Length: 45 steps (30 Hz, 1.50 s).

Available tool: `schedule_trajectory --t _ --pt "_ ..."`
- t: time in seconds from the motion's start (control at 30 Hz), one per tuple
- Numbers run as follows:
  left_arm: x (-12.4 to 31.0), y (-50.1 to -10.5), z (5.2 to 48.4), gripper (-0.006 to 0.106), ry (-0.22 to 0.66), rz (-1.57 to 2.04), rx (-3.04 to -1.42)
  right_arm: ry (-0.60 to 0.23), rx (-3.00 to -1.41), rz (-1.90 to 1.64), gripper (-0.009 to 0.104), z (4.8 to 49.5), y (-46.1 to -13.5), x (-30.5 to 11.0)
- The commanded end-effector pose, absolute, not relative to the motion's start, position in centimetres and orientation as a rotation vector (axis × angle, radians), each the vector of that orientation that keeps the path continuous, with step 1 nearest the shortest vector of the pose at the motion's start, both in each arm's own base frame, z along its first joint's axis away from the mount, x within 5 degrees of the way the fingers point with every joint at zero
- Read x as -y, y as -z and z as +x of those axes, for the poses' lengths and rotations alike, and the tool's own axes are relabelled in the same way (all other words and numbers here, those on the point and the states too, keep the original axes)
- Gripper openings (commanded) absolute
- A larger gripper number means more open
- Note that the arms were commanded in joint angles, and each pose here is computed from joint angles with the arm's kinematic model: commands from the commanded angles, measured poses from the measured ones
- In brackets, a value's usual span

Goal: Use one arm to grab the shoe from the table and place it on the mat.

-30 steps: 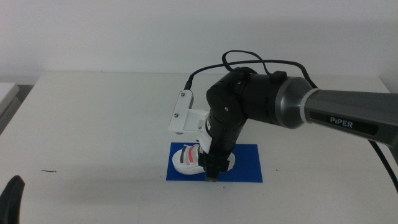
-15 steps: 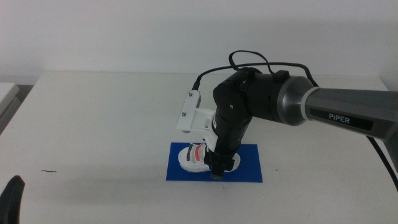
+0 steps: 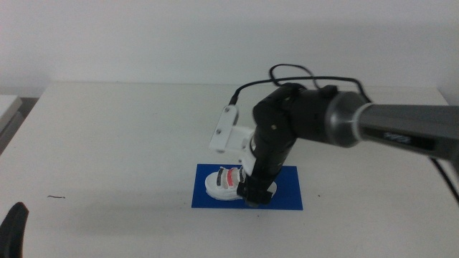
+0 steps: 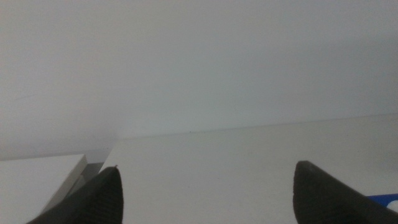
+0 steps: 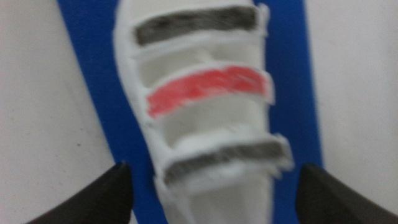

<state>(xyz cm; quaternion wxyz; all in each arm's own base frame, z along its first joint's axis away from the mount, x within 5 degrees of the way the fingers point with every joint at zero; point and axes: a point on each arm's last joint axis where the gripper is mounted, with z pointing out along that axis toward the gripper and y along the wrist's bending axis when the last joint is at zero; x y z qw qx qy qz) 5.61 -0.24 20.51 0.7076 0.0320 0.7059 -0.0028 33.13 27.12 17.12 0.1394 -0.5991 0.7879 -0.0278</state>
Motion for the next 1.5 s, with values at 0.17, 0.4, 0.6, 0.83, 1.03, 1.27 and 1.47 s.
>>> schedule_trajectory --t 0.17,0.4,0.6,0.83,1.03,1.27,1.47 --pt "0.2 -20.6 5.6 0.094 0.006 0.068 -1.567 0.001 -2.219 -1.242 0.086 30.0 -25.5 -20.5" --pt "0.2 -20.6 5.6 0.094 0.006 0.068 -1.567 -0.149 -2.053 -0.523 0.086 18.4 -29.2 -7.6" --pt "0.2 -20.6 5.6 0.094 0.006 0.068 -1.567 -0.101 -1.909 -0.292 0.086 11.6 -26.0 -2.7" --pt "0.2 -20.6 5.6 0.094 0.006 0.068 -1.567 -0.041 -1.778 -0.098 0.086 7.6 -22.8 -0.6" --pt "0.2 -20.6 5.6 0.094 0.006 0.068 -1.567 -0.055 -1.727 -0.032 0.086 6.2 -20.0 -0.4" --pt "0.2 -20.6 5.6 0.094 0.006 0.068 -1.567 -0.053 -1.748 -0.039 0.086 5.5 -18.9 -0.4" --pt "0.2 -20.6 5.6 0.094 0.006 0.068 -1.567 -0.047 -1.746 -0.046 0.086 5.5 -18.9 -0.4"
